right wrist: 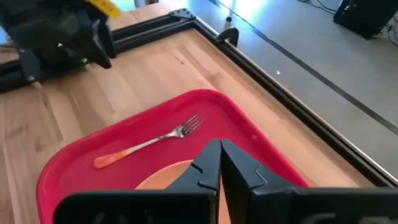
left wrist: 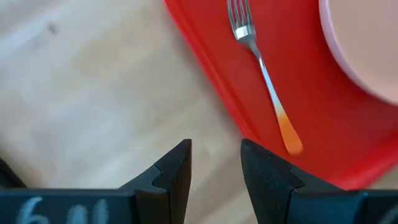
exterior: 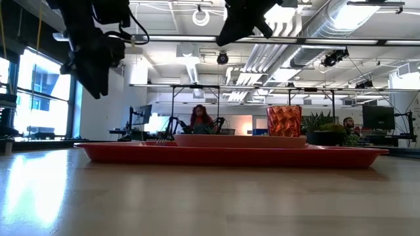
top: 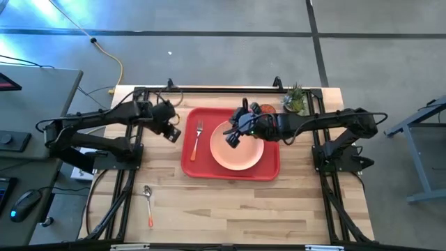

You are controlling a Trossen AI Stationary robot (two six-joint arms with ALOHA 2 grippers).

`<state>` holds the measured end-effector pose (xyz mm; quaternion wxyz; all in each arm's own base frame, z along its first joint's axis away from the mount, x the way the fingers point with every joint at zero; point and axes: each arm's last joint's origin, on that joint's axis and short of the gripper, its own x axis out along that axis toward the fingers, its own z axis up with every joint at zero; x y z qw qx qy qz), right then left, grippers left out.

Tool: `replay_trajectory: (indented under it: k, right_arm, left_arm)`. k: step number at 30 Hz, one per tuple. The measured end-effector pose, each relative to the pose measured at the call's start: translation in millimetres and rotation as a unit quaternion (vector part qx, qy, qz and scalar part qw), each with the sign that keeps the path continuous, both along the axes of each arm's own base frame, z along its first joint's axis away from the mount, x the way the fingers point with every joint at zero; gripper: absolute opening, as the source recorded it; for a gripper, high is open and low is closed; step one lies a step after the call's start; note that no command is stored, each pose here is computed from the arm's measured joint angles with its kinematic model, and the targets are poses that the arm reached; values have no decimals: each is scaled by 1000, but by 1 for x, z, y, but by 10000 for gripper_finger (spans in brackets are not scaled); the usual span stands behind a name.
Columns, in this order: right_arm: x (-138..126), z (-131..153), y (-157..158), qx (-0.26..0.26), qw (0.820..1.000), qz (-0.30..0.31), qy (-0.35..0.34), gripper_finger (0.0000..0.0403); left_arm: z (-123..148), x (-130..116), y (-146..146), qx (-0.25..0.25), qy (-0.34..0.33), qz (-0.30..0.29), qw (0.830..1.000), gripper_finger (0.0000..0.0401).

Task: Pick and place plate/cup/fork/spoon on tray
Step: Put the white orange spoon on the left side of the light orange plate

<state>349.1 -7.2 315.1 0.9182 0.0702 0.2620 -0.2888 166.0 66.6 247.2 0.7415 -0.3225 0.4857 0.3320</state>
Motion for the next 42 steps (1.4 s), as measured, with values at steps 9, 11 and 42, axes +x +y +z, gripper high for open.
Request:
replay_trajectory:
  k: [9, 11, 42]
  right_arm:
    - [-2, -5, 3, -18, 1000, -12, 15, 2]
    - [-7, -7, 1, -34, 998, -35, 37, 2]
    - [-53, 31, -25, 5, 997, -81, 14, 2]
  left_arm:
    - [1, 9, -57, -47, -18, 10, 999, 126]
    - [1, 11, -72, -62, -30, 16, 998, 126]
    - [-88, -35, -253, -199, 178, 107, 958, 126]
